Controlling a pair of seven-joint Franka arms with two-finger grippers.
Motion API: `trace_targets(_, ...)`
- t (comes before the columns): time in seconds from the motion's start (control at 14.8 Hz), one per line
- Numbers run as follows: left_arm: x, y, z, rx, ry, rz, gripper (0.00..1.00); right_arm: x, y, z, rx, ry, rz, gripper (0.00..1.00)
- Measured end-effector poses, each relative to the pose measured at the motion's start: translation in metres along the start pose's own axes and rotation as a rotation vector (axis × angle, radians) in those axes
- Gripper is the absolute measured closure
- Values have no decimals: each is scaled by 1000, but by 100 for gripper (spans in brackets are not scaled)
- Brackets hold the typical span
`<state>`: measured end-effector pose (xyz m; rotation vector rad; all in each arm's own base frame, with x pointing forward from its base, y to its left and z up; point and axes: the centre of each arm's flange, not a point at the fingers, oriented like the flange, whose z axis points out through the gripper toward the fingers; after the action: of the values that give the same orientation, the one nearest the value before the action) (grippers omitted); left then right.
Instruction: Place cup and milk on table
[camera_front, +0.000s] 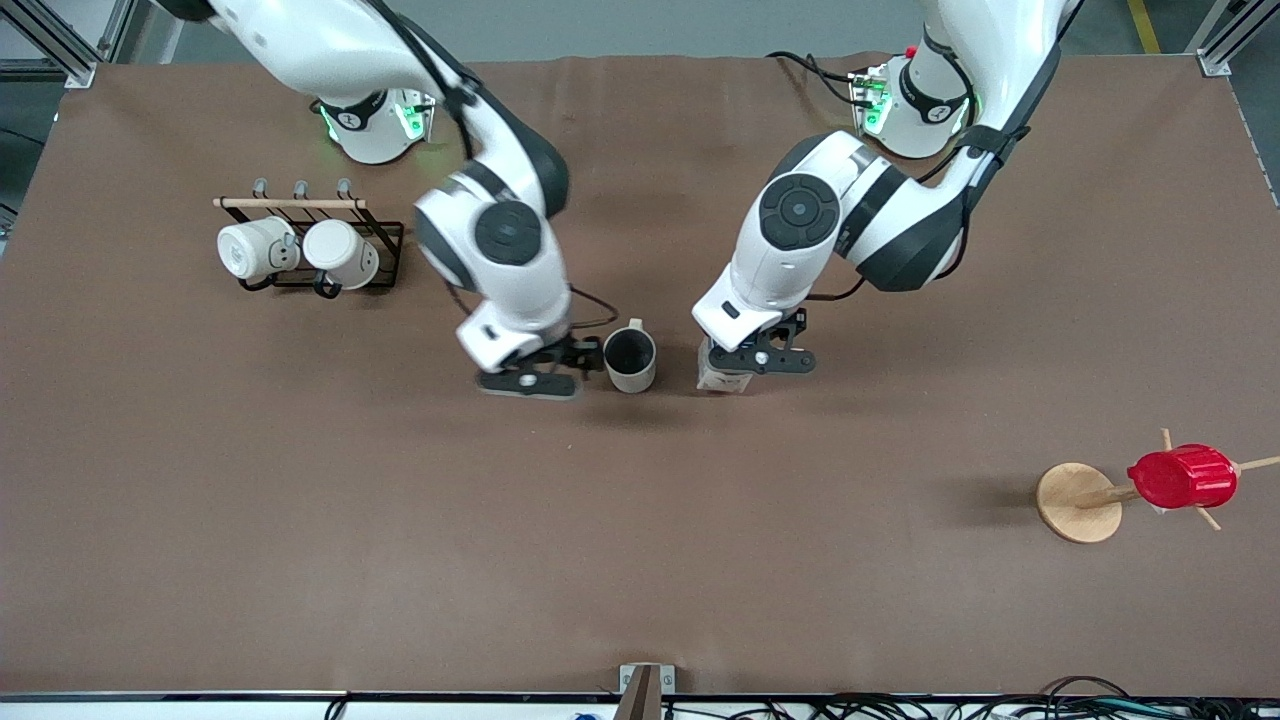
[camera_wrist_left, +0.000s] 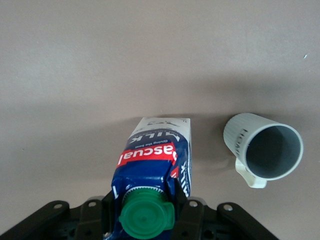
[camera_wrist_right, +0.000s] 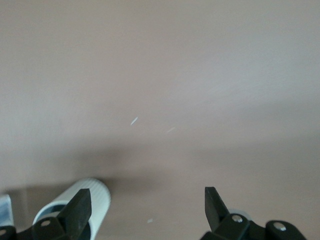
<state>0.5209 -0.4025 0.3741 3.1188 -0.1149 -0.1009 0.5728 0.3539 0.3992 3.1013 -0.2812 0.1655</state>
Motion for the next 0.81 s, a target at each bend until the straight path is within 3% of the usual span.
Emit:
trace_targets(0.2,-6,10,1,0,-1,8,62,41,87,-88,-18,25,67,0)
trace_targets(0.4,-9,15,2,1,-2,17,62,66,179,-147,-80,-3,84,0)
trace_targets(0.81,-14,30,20,38,3,66,62,103,387,-199,-41,-95,-9,0)
